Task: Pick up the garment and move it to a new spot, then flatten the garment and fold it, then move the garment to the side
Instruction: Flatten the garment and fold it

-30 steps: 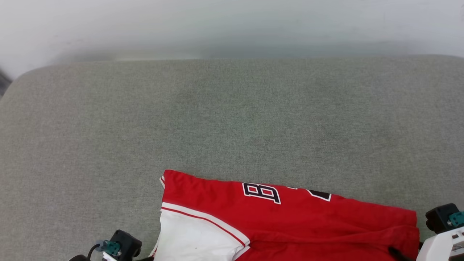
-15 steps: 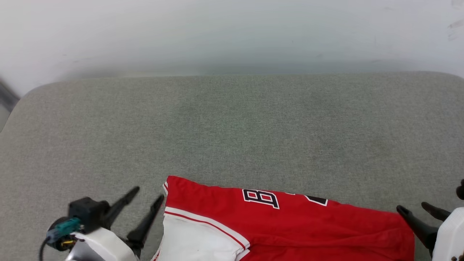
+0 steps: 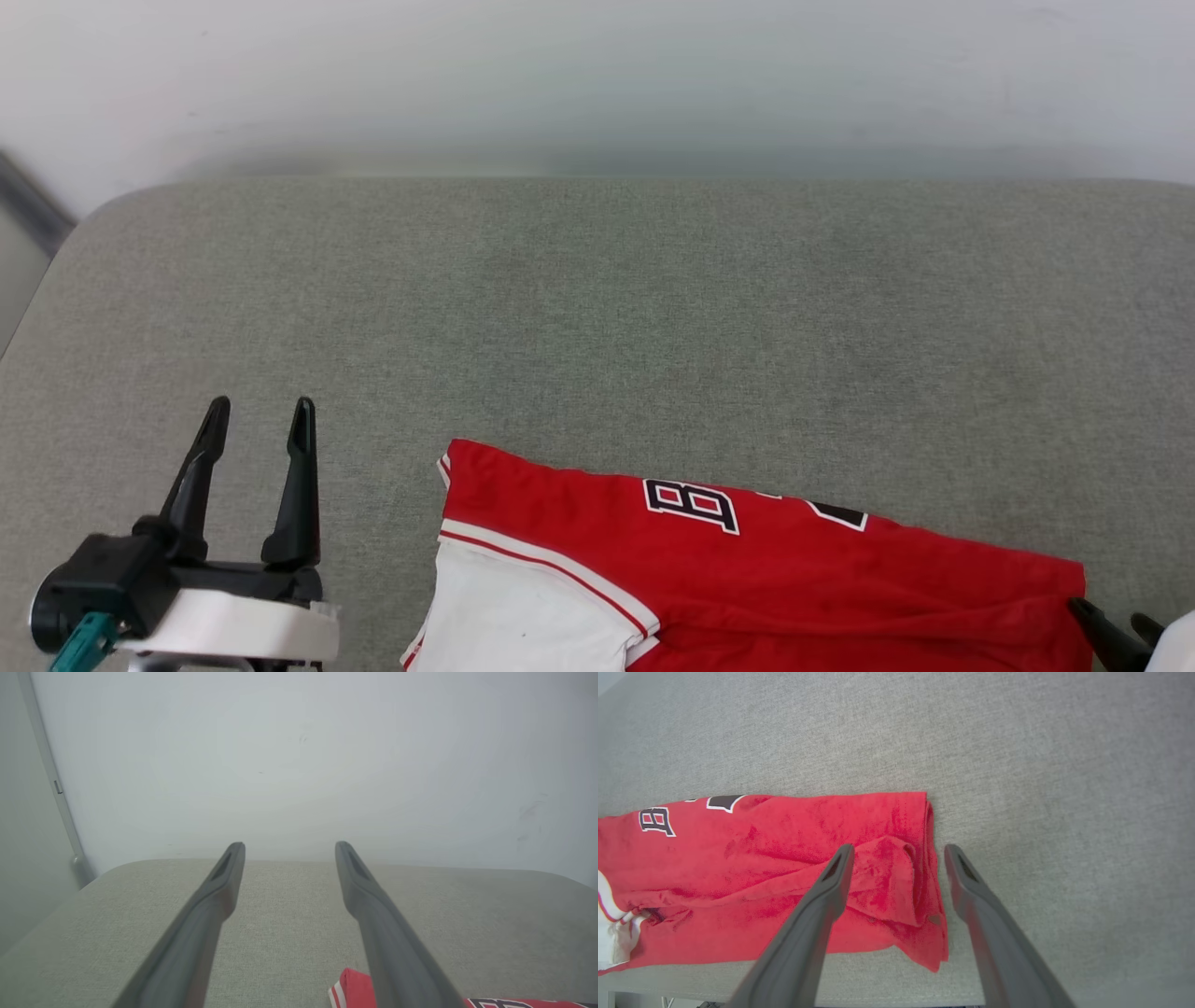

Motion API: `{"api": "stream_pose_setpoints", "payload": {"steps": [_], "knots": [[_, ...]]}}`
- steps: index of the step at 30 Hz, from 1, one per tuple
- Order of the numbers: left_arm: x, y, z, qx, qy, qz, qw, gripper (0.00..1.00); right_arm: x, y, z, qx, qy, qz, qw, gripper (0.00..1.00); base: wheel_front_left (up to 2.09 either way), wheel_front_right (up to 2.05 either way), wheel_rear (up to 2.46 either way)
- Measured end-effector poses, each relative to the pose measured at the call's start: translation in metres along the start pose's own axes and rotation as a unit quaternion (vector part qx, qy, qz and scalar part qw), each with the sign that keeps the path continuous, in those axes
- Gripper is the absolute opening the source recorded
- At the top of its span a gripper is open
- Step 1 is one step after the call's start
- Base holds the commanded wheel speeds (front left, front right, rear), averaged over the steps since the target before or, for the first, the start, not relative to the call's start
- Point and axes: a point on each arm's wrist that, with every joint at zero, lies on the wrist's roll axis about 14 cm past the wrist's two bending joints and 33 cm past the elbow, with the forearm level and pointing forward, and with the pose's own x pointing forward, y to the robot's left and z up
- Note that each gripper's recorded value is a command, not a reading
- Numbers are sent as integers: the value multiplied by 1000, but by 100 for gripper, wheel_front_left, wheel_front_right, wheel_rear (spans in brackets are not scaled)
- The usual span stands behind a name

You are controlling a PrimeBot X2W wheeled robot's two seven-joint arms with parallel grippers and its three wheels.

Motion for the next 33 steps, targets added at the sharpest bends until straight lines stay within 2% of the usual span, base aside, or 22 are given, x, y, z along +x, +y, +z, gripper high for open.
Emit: {"api": "stream_pose_setpoints", "payload": {"steps": [6,11,21,31,32,33], "knots": [[-7,15,-1,19,-9,26,999,100,9,-12,-23,33,43,-20,998,100,0,0,0],[-9,17,-12,25,3,24,999,100,22,-17,-36,49,76,-29,996,100,0,0,0],[-5,23,-22,36,16,31,999,100,46,0,-60,73,134,4,988,100,0,0,0],[-2,18,-21,35,11,23,999,100,56,29,-71,52,151,41,986,100,0,0,0],[-2,17,-20,35,11,21,999,100,56,30,-72,51,150,44,986,87,0,0,0],[-2,16,-20,35,10,20,999,100,56,32,-72,49,150,45,987,20,0,0,0]]}}
